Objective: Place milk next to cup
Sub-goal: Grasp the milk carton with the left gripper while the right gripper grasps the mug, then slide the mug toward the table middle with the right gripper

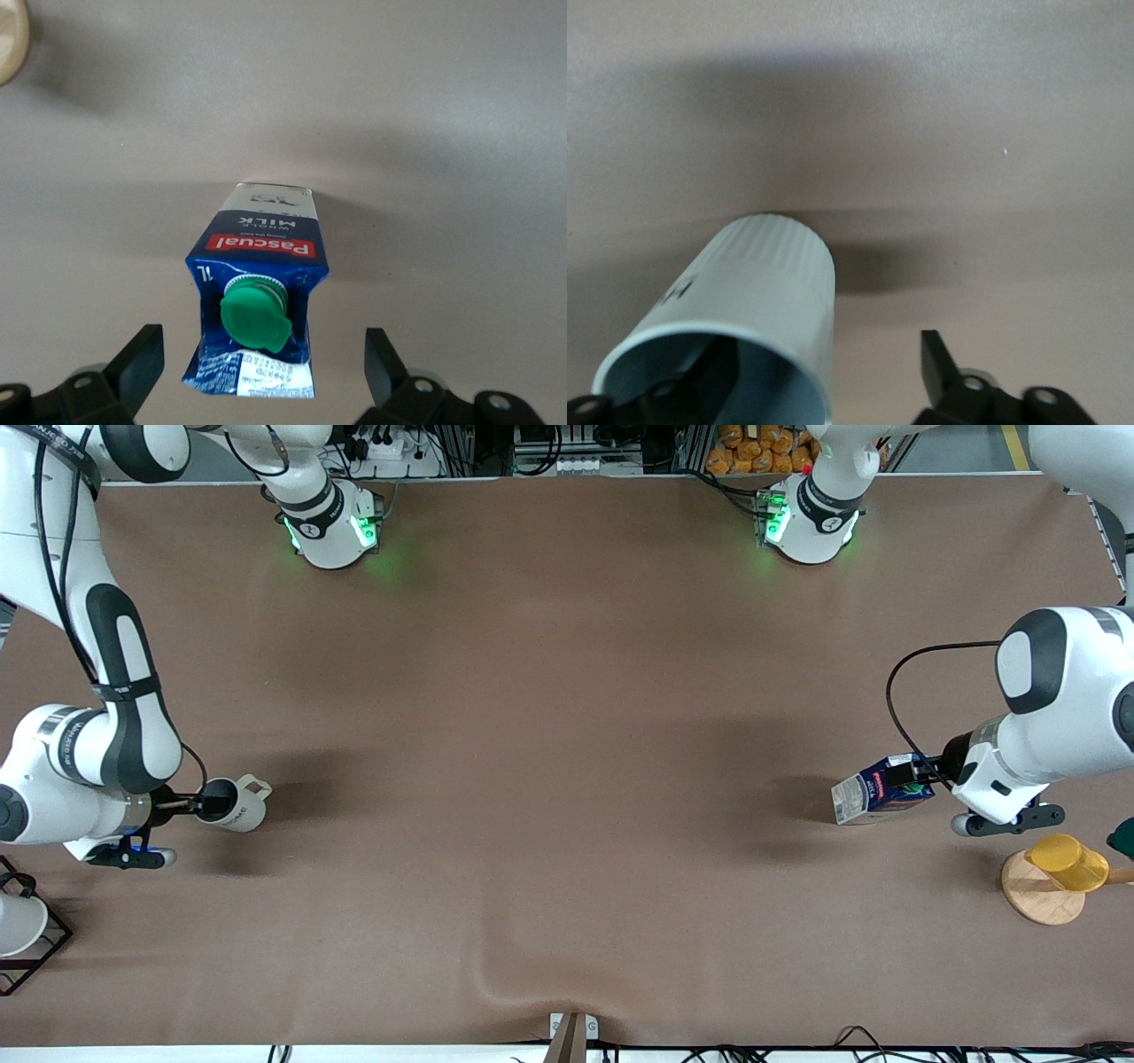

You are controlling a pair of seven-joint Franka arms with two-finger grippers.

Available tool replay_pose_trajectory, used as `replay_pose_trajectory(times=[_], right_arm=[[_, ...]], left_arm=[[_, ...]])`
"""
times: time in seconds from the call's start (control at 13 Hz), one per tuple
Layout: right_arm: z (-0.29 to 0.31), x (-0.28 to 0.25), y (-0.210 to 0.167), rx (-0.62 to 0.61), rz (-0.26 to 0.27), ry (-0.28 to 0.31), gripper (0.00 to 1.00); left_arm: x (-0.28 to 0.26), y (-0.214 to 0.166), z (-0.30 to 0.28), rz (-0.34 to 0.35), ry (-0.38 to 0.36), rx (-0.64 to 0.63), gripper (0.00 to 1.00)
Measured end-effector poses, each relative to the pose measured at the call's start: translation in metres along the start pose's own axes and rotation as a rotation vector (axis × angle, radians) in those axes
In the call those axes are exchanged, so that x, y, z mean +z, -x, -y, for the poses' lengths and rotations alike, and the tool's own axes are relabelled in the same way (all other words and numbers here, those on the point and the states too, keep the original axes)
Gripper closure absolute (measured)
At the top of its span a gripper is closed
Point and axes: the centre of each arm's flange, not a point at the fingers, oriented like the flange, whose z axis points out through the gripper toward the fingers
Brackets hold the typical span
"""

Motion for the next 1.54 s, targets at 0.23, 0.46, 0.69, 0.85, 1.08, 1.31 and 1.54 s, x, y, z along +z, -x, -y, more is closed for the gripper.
replay_pose_trajectory(times=[0.23, 0.46, 0.69, 0.85, 1.08, 1.31, 1.54], right_arm=[[0.003, 0.010, -0.001, -0.005, -0.040, 0.002, 0.48], [0.013, 0.005, -0.004, -0.027, -0.060, 0.005, 0.82], [0.047, -0.027, -0.009, -0.155, -0.114, 0.053, 0.96], [0.078, -0.064, -0.007, -0.287, -0.165, 0.074, 0.96], [0.143, -0.086, 0.000, -0.326, -0.207, -0.015, 0.96], [0.225, -0.079, 0.007, -0.223, -0.200, -0.068, 0.96], [0.298, -0.073, 0.017, -0.038, -0.189, -0.090, 0.96]], left_arm=[[0.024, -0.004, -0.002, 0.027, -0.023, 0.015, 0.00], [0.050, -0.008, -0.010, 0.051, -0.085, 0.048, 0.00], [0.054, -0.008, -0.013, 0.054, -0.091, 0.042, 0.00], [0.055, -0.008, -0.018, 0.054, -0.092, 0.048, 0.07], [0.057, -0.007, -0.022, 0.057, -0.095, 0.055, 0.40], [0.046, -0.008, -0.021, 0.052, -0.097, 0.050, 0.55], [0.011, -0.006, -0.019, 0.009, -0.091, 0.034, 0.59]])
